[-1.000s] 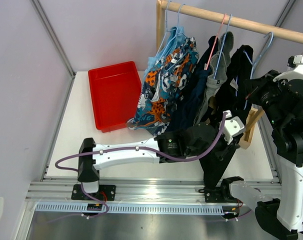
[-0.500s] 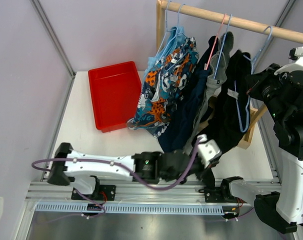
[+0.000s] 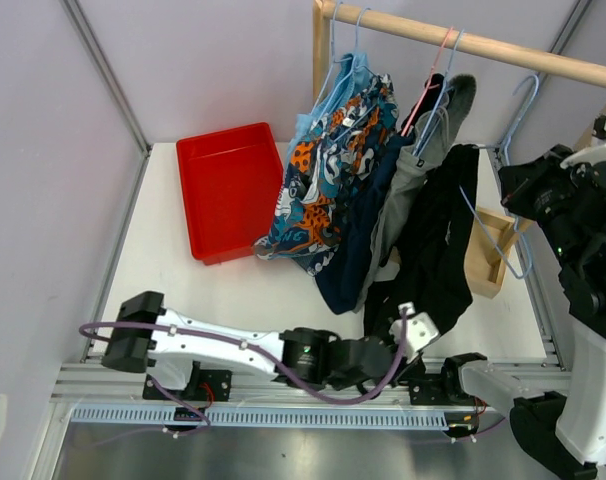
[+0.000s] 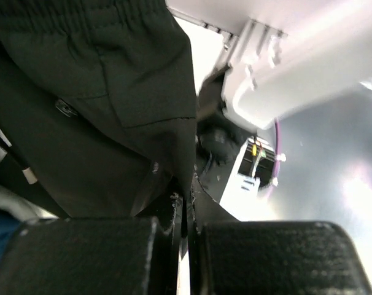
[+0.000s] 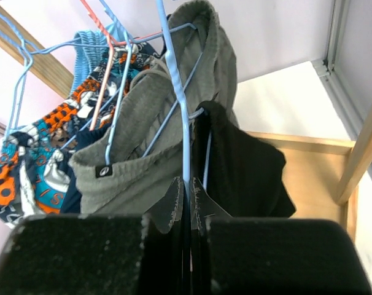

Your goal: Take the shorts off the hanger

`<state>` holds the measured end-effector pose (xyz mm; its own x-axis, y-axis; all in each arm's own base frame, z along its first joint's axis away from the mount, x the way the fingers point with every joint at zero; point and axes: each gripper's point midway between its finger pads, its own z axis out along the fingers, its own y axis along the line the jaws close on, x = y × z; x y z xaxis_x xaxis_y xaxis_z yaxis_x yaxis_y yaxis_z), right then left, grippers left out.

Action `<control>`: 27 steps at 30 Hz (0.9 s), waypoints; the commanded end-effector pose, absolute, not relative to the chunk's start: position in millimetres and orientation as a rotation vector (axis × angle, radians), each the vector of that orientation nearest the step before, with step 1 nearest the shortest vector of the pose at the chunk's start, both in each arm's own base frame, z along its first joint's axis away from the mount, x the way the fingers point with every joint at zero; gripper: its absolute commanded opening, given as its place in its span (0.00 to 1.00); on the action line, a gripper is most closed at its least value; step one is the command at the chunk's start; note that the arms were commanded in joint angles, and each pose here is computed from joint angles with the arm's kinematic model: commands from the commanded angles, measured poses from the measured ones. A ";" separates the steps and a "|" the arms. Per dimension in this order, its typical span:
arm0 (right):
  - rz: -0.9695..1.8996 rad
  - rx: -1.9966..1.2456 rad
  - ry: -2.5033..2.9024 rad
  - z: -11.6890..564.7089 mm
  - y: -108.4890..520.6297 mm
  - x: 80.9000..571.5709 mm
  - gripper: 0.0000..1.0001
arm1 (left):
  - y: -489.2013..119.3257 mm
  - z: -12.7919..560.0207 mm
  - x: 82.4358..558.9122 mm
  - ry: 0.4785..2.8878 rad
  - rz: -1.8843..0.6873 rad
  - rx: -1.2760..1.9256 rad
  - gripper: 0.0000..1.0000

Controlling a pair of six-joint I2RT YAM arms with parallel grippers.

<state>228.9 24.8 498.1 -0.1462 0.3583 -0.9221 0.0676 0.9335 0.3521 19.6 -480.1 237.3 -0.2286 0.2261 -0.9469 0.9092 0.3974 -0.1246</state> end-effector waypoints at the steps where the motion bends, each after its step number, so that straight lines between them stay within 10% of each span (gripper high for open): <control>1: 0.350 0.371 1.576 524.8 23.4 204.8 0.00 | -507.0 287.4 51.9 1.672 -0.932 0.900 0.00; 12: 0.348 0.376 1.536 559.2 14.6 171.6 0.00 | -544.7 281.4 205.5 1.894 -0.752 0.776 0.00; 27: 0.099 0.454 1.438 588.4 -13.8 275.1 0.00 | -361.7 295.5 18.1 1.969 -0.593 0.914 0.00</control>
